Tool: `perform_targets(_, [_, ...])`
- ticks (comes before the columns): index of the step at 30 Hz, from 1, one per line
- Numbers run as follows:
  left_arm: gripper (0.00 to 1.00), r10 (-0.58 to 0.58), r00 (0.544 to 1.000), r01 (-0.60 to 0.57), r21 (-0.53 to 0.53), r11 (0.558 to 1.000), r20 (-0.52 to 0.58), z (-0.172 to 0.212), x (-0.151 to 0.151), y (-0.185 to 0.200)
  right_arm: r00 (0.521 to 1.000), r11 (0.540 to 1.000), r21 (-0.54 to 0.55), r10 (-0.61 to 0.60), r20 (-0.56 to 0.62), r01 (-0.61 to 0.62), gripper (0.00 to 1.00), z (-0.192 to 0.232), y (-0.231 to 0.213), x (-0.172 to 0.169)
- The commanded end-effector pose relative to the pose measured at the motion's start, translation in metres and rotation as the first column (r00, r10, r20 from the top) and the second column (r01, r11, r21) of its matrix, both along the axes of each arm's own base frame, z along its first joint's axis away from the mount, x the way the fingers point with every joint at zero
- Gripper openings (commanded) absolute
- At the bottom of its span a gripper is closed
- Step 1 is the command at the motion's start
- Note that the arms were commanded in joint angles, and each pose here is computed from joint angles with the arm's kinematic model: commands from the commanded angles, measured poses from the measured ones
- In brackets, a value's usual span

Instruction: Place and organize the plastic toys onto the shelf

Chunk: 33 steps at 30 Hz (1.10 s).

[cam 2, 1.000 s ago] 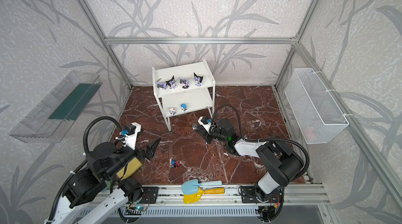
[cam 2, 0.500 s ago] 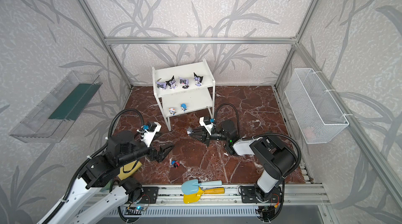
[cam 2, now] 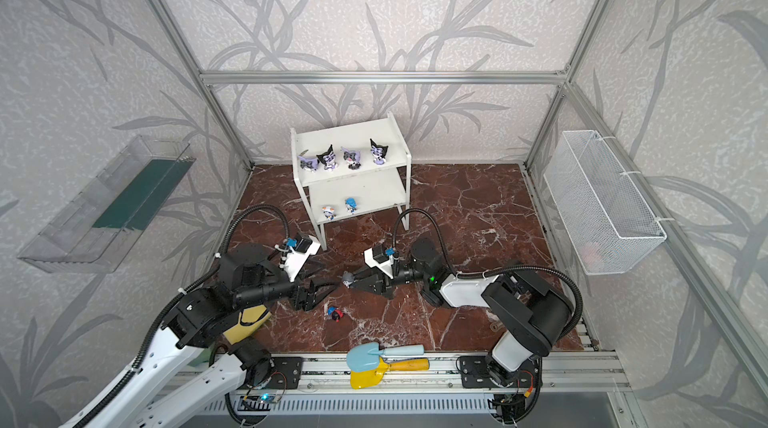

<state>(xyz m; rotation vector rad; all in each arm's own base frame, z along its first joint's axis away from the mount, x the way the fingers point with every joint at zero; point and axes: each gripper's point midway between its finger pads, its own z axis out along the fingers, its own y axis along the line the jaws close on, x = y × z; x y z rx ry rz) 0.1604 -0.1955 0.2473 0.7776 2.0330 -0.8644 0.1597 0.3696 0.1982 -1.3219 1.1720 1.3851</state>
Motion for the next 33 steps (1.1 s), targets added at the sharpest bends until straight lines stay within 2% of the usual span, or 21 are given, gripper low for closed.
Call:
perform_targets(1, [0.74, -0.038, 0.999, 0.039, -0.038, 0.999, 0.016, 0.013, -0.004, -0.005, 0.998, 0.999, 0.004, 0.041, 0.056, -0.041, 0.19, 0.012, 0.004, -0.012])
perform_targets(9, [0.52, -0.06, 0.998, 0.06, -0.041, 0.997, -0.001, 0.011, -0.006, -0.009, 0.995, 0.998, -0.017, 0.059, 0.079, -0.058, 0.19, 0.016, 0.009, -0.02])
perform_targets(23, [0.5, -0.111, 0.993, 0.109, -0.062, 0.992, -0.026, 0.011, -0.012, -0.016, 0.996, 0.999, -0.028, 0.038, 0.079, -0.036, 0.18, 0.027, 0.01, -0.016])
perform_targets(33, [0.2, -0.109, 0.994, 0.107, -0.047, 0.993, -0.03, 0.01, -0.009, -0.016, 0.996, 0.999, -0.028, 0.036, 0.087, -0.033, 0.19, 0.028, 0.012, -0.018])
